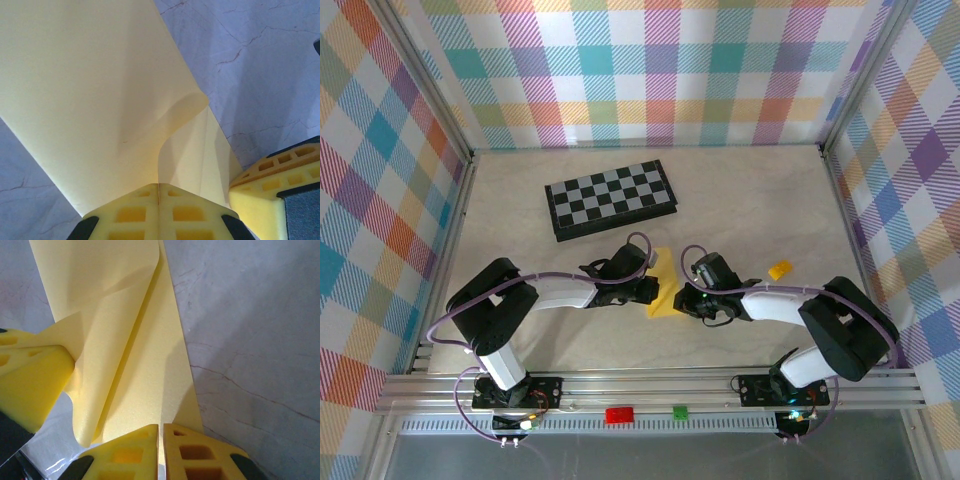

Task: Fold a paper plane with a square sheet of paper (pick it up from the middle)

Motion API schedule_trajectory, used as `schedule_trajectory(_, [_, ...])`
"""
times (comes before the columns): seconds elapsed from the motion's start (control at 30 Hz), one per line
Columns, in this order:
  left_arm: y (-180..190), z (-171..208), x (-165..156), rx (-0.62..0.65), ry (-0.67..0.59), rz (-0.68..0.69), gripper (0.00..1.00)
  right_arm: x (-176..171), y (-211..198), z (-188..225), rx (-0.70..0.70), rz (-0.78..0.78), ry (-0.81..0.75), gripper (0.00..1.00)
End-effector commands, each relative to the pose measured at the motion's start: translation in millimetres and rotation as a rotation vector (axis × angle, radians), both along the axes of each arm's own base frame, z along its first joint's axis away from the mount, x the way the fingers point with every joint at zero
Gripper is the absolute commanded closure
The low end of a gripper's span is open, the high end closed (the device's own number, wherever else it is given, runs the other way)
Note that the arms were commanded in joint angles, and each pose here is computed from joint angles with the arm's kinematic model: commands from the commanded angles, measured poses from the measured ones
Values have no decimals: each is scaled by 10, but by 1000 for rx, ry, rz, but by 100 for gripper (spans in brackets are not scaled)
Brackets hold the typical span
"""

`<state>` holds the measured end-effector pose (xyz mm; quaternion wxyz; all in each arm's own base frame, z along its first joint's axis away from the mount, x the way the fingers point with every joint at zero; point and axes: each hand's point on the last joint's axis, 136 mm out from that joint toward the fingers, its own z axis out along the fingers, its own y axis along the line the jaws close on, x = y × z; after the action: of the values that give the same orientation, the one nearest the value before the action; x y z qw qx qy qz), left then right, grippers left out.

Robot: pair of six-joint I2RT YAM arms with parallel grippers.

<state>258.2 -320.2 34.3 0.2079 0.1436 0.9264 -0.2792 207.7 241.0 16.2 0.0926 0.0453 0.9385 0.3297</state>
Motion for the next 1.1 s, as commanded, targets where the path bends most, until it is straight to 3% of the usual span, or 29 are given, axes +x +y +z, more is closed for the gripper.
schedule_trajectory(0.0, [35,6,68,18,-11,7,100,-43,-76,-39,-29,-11,18,87])
schedule_trajectory(0.8, [76,-136,146,67,-14,16,100,-52,-68,-56,-29,-2,22,87])
schedule_trajectory(1.07, [136,-320,-13,71,51,7,100,67,80,238,48,19,-49,83])
